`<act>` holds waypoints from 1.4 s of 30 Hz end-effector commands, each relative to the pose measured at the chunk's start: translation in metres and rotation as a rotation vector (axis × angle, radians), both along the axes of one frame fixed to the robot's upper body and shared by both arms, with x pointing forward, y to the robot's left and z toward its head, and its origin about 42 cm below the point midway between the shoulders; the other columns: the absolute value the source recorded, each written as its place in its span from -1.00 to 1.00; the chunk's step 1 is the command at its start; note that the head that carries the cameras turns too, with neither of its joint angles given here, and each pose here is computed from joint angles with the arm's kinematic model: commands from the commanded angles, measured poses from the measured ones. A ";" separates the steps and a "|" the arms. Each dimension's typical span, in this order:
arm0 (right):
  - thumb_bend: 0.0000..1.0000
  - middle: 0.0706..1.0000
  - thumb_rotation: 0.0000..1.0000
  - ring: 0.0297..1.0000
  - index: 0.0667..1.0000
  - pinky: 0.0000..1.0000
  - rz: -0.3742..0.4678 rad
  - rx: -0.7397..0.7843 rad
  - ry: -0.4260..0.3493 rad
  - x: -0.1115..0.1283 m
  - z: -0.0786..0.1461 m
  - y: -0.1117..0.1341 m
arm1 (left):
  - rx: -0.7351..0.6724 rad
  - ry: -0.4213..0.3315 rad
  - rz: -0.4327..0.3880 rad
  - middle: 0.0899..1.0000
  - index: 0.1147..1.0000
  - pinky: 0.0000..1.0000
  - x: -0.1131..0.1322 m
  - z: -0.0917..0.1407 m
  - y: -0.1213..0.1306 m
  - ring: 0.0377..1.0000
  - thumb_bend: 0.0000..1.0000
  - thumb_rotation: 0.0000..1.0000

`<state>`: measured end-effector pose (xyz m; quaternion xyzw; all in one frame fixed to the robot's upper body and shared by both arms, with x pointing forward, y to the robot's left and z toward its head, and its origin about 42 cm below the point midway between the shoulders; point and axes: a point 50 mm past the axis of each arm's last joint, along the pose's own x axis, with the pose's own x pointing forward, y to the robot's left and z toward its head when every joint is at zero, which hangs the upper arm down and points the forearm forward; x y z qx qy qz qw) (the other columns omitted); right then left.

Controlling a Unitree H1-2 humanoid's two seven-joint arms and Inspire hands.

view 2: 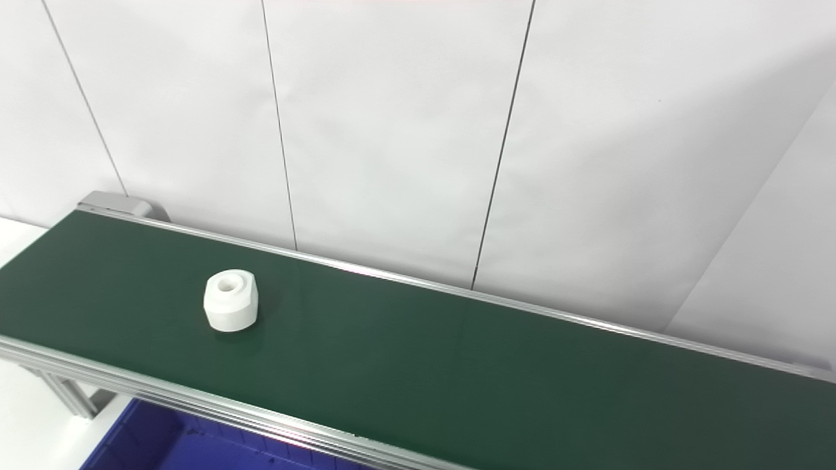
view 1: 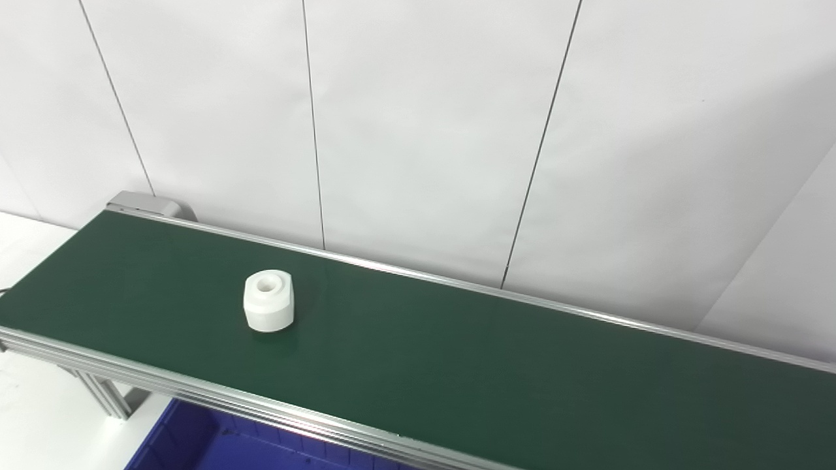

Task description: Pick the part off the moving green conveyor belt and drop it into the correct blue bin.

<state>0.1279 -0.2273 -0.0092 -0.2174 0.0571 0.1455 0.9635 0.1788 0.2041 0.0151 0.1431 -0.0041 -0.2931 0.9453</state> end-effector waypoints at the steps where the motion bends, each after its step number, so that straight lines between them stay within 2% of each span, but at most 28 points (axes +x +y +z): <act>1: 0.65 0.71 -0.37 0.65 0.77 0.45 0.006 0.030 -0.088 0.005 0.010 0.004 | -0.067 -0.104 -0.034 0.42 0.47 0.24 0.008 0.028 0.000 0.29 0.71 -0.41; 5: 0.65 0.70 -0.36 0.64 0.77 0.44 0.008 0.033 -0.091 0.006 0.010 0.007 | -0.135 -0.224 -0.049 0.39 0.43 0.20 0.022 0.069 0.005 0.28 0.71 -0.39; 7: 0.64 0.69 -0.36 0.61 0.76 0.40 0.009 0.033 -0.095 0.007 0.010 0.008 | -0.146 -0.262 -0.047 0.38 0.41 0.19 0.027 0.080 0.009 0.28 0.70 -0.41; 8: 0.64 0.70 -0.36 0.61 0.76 0.39 0.011 0.032 -0.099 0.009 0.010 0.009 | -0.177 -0.287 -0.042 0.39 0.41 0.21 0.032 0.090 0.012 0.30 0.70 -0.49; 11: 0.64 0.70 -0.37 0.60 0.75 0.36 0.015 0.035 -0.104 0.011 0.011 0.009 | -0.236 -0.366 -0.020 0.42 0.42 0.21 0.050 0.114 0.019 0.33 0.72 -0.54; 16: 0.65 0.63 -0.38 0.54 0.71 0.32 0.016 0.035 -0.118 0.013 0.013 0.009 | -0.201 -0.468 -0.004 0.58 0.52 0.36 0.073 0.136 0.027 0.49 0.69 -0.49; 22: 0.67 0.63 -0.42 0.57 0.71 0.39 0.011 0.041 -0.131 0.015 0.015 0.007 | -0.112 -0.541 0.061 0.64 0.58 0.43 0.105 0.153 0.033 0.56 0.61 -0.44; 27: 0.66 0.67 -0.43 0.61 0.74 0.42 0.016 0.047 -0.138 0.016 0.017 0.005 | 0.002 -0.540 0.109 0.70 0.65 0.57 0.129 0.169 0.034 0.66 0.60 -0.45; 33: 0.62 0.70 -0.41 0.62 0.76 0.42 0.027 0.025 -0.169 0.017 0.021 0.004 | 0.209 -0.436 0.181 0.86 0.80 0.72 0.162 0.176 0.044 0.81 0.62 -0.46; 37: 0.59 0.69 -0.40 0.59 0.75 0.39 0.032 0.032 -0.166 0.017 0.021 0.004 | 0.310 -0.383 0.207 0.89 0.83 0.76 0.175 0.173 0.050 0.87 0.65 -0.46; 42: 0.57 0.69 -0.41 0.60 0.76 0.40 0.039 0.024 -0.172 0.019 0.021 0.003 | 0.393 -0.328 0.224 0.93 0.84 0.79 0.192 0.161 0.056 0.92 0.67 -0.56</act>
